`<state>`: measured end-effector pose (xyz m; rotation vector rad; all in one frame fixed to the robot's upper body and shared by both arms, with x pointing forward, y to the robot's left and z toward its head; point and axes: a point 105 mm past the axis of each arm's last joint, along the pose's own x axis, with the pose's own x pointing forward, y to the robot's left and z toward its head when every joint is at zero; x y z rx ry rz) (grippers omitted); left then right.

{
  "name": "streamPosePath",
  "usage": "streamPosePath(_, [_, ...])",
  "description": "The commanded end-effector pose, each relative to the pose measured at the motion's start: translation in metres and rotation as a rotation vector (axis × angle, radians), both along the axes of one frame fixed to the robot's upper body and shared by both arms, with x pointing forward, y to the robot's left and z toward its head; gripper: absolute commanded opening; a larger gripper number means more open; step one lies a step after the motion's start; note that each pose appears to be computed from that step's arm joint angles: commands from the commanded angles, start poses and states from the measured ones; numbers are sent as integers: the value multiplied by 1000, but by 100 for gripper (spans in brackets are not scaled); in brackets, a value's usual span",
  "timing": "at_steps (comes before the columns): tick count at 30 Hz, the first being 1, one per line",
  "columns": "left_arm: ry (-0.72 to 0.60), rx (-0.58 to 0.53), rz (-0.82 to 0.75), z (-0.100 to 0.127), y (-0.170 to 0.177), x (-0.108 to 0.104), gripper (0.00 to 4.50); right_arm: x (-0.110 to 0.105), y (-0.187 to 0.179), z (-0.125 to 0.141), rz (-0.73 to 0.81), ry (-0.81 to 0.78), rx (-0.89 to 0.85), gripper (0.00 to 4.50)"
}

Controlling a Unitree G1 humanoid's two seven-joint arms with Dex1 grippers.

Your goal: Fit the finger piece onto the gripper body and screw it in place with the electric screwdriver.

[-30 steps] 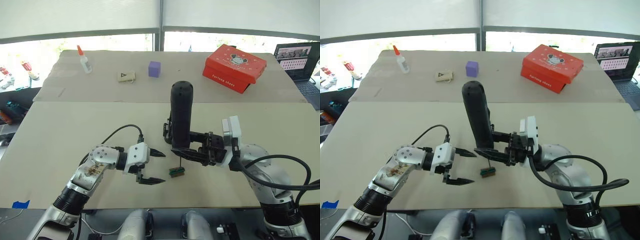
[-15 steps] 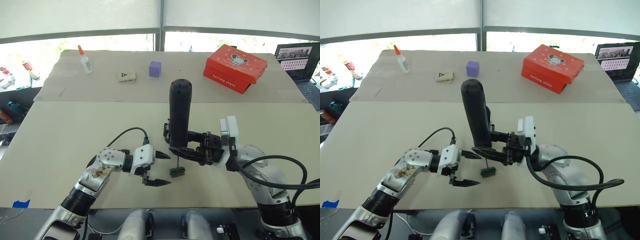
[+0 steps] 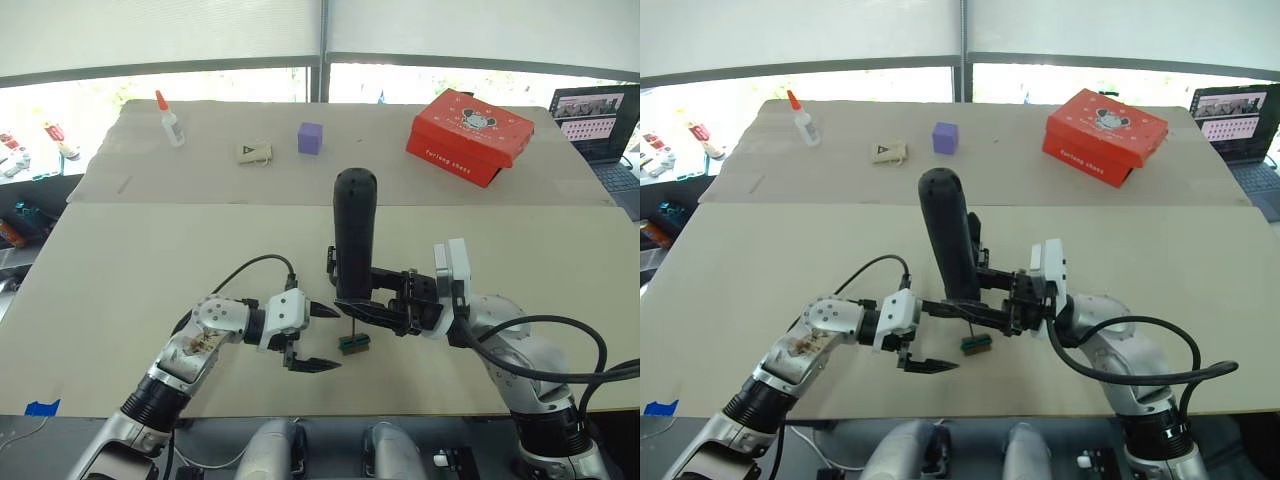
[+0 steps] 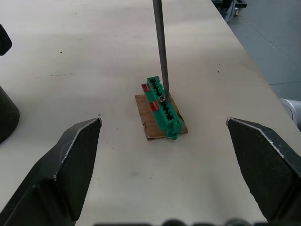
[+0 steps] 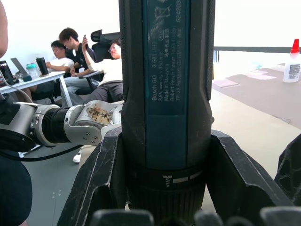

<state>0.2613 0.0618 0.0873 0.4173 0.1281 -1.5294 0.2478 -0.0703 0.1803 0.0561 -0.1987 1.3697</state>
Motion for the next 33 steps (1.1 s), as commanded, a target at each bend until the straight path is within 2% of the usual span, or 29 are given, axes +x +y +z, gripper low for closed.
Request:
streamPosePath(1, [-28, -10, -7, 8, 0, 2, 450, -5, 1, 19, 20, -88, 35, 192])
streamPosePath(33, [-38, -11, 9, 10, 3, 5, 450, -3, 2, 21, 27, -97, 28, 192])
